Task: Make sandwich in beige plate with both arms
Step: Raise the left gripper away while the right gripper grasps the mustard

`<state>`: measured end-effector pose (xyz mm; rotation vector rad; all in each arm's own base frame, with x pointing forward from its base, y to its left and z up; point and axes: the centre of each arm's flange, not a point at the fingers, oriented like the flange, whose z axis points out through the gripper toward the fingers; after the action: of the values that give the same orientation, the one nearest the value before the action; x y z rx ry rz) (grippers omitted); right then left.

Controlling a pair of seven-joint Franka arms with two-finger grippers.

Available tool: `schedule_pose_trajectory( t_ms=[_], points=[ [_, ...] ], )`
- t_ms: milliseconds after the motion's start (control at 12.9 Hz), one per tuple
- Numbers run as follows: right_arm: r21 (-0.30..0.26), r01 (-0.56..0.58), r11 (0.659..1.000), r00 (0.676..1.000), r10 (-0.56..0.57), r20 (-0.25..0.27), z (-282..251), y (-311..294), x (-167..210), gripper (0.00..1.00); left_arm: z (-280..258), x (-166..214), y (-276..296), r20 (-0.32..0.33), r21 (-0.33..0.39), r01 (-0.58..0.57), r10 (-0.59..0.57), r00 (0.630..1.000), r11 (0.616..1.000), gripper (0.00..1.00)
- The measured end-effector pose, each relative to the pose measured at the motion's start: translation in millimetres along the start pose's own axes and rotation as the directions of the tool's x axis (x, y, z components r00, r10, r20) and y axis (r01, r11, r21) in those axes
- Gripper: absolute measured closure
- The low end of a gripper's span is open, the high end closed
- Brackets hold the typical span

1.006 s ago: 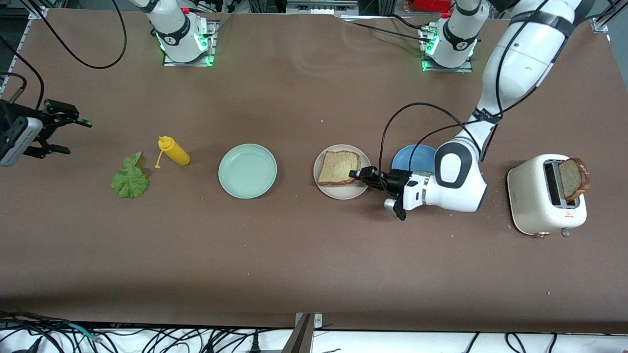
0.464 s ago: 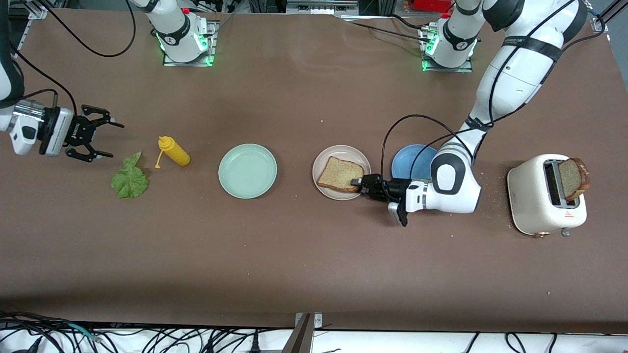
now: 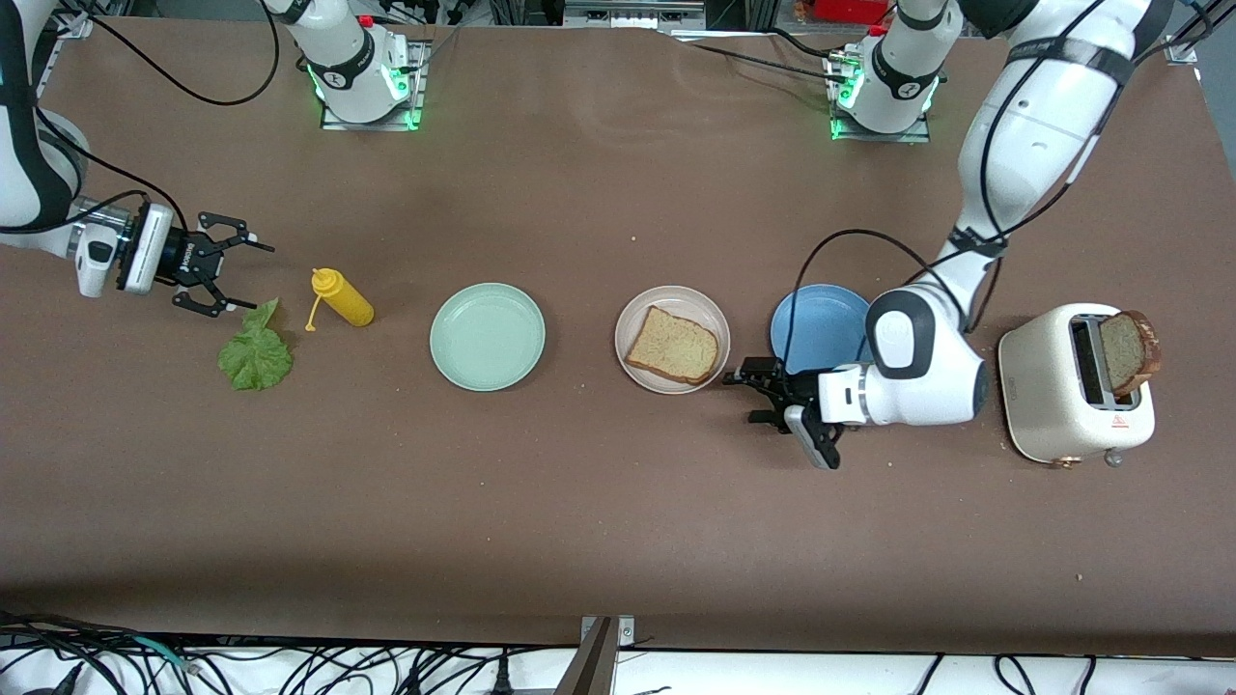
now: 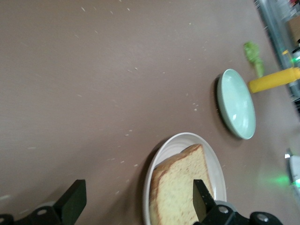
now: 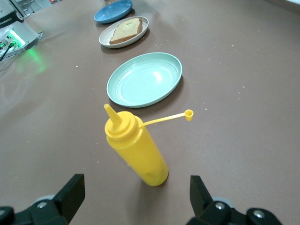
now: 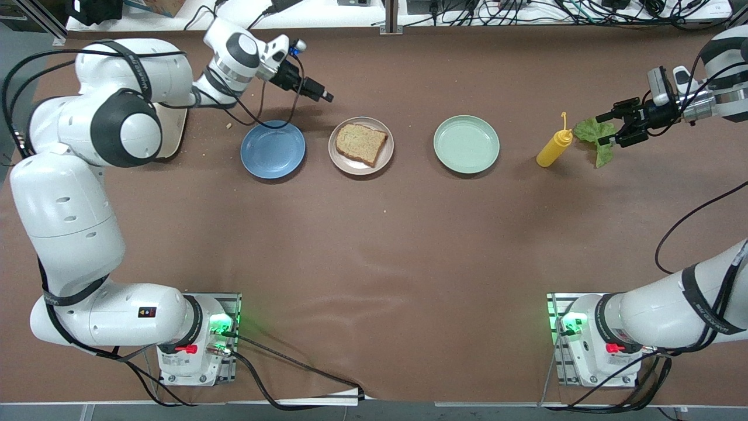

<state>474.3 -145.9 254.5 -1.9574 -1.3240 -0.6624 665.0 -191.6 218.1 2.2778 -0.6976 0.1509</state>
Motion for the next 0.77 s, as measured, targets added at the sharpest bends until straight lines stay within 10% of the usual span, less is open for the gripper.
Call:
schedule_pose_trajectory(
  t_ms=[387, 774],
  points=[
    [0.012, 0.096, 0.995, 0.988, -0.094, -0.119, 38, 3, -33, 0.00, -109, 27, 52, 0.142, 0.365, 0.018, -0.075, 0.987, 0.931, 0.00],
    [0.028, 0.127, 0.991, 0.967, -0.118, -0.224, 84, -1, -77, 0.00, -205, 15, 71, 0.142, 0.574, 0.117, -0.239, 0.961, 0.811, 0.00]
  ],
)
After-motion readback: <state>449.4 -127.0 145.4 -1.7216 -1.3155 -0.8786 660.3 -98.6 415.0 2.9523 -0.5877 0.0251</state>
